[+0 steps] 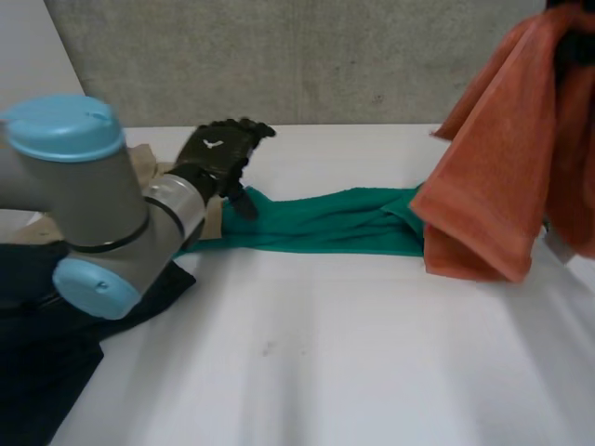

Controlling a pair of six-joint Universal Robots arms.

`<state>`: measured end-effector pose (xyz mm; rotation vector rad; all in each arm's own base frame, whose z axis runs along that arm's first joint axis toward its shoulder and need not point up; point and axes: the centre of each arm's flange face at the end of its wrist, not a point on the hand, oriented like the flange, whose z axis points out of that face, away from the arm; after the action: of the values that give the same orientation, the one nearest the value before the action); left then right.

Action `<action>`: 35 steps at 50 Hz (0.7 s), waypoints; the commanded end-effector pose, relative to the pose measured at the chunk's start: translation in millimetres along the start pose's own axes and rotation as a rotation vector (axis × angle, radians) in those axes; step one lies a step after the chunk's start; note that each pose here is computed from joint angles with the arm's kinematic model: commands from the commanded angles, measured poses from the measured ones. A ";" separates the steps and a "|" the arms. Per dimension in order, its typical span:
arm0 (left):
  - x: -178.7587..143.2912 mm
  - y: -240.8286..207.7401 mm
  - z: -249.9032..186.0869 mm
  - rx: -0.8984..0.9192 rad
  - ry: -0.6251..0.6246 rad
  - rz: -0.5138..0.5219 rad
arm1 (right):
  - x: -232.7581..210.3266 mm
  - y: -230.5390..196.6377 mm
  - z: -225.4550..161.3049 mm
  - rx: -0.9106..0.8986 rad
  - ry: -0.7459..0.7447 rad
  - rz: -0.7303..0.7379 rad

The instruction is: Fold the laundry.

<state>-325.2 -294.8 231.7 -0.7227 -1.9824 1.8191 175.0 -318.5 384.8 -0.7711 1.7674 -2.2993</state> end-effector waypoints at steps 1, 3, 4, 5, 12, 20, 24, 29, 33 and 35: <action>8.1 9.5 6.7 -0.031 0.020 0.062 | -37.1 34.1 -24.8 -0.162 -0.192 0.026; 6.5 7.7 5.3 -0.029 0.013 0.060 | -44.8 43.3 -30.9 -0.209 -0.231 0.018; 5.8 6.4 3.3 -0.028 0.010 0.057 | -47.6 48.8 -34.3 -0.241 -0.243 0.004; 5.8 5.9 2.2 -0.028 0.010 0.057 | -55.5 57.9 -40.6 -0.299 -0.275 -0.029; 2.9 -2.6 -2.5 0.011 -0.001 0.065 | -74.2 92.6 -57.6 -0.539 -0.427 -0.242; -9.7 -12.9 -10.4 0.026 -0.032 0.063 | -81.3 77.1 -21.4 -0.429 -0.321 -0.131; -16.6 -21.1 -20.8 0.036 -0.053 0.061 | -85.0 66.8 1.2 -0.330 -0.281 -0.054; -26.4 -30.8 -39.3 0.051 -0.081 0.058 | -109.9 74.8 31.7 -0.283 -0.282 0.012; -34.4 -36.1 -51.8 0.063 -0.101 0.053 | -118.5 86.9 53.6 -0.267 -0.238 0.033; -38.3 -38.1 -56.2 0.069 -0.111 0.049 | -123.3 92.5 62.4 -0.252 -0.220 0.047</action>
<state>-285.2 -280.6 268.6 -0.7077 -1.9769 1.9537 267.8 -325.0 287.8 -1.0568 1.9766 -1.8525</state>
